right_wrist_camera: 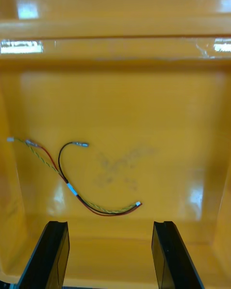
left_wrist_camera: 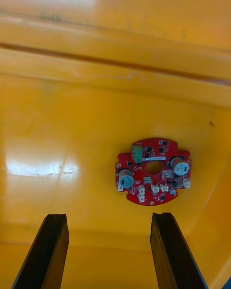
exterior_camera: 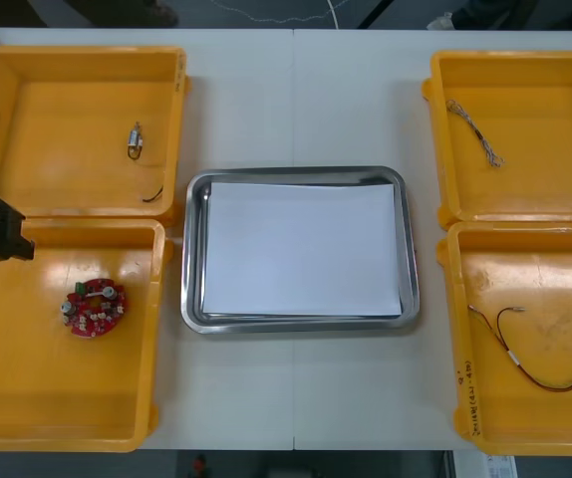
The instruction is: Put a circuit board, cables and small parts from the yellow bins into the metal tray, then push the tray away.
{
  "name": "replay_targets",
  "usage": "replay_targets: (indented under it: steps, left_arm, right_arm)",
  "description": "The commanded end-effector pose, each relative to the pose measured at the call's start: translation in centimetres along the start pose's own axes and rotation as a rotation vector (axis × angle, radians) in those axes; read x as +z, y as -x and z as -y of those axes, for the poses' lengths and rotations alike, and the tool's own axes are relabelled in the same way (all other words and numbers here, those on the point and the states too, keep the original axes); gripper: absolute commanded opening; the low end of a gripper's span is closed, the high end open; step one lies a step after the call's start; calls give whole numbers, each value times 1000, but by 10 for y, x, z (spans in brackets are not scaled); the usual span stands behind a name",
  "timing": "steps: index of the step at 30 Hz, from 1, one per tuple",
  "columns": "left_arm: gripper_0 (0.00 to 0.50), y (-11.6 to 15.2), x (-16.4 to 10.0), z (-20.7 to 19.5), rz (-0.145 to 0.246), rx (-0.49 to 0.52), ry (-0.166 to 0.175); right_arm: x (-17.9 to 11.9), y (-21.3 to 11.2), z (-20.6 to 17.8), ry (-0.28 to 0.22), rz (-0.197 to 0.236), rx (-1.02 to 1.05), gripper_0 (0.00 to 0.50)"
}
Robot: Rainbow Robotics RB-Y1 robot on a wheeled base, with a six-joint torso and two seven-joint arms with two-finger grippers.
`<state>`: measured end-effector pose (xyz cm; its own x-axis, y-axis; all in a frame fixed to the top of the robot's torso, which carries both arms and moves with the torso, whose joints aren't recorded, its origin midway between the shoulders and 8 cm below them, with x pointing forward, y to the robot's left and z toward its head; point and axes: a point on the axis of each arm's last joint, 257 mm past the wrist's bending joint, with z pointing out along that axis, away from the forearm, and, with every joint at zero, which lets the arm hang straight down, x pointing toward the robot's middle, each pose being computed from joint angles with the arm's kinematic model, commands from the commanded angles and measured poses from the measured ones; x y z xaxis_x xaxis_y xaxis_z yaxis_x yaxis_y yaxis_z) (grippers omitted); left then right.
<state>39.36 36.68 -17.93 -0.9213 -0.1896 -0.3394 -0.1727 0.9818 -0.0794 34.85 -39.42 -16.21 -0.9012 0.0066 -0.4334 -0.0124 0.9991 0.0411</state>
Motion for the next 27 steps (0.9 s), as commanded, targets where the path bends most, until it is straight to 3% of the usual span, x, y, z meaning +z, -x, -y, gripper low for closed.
replay_targets:
  steps: [1,10,18,27]
  left_arm:
    - [500,-17,18,1,-13,105,8]
    - [500,-19,39,9,26,113,-8]
    - [500,-24,54,13,40,127,-11]
    - [500,-35,72,17,34,145,3]
  right_arm:
    - [-4,-22,9,-40,-33,-61,500]
    - [12,-33,-14,-27,-19,-153,500]
    - [36,-31,-33,5,25,-234,500]
    - [54,-44,-26,-21,3,-428,500]
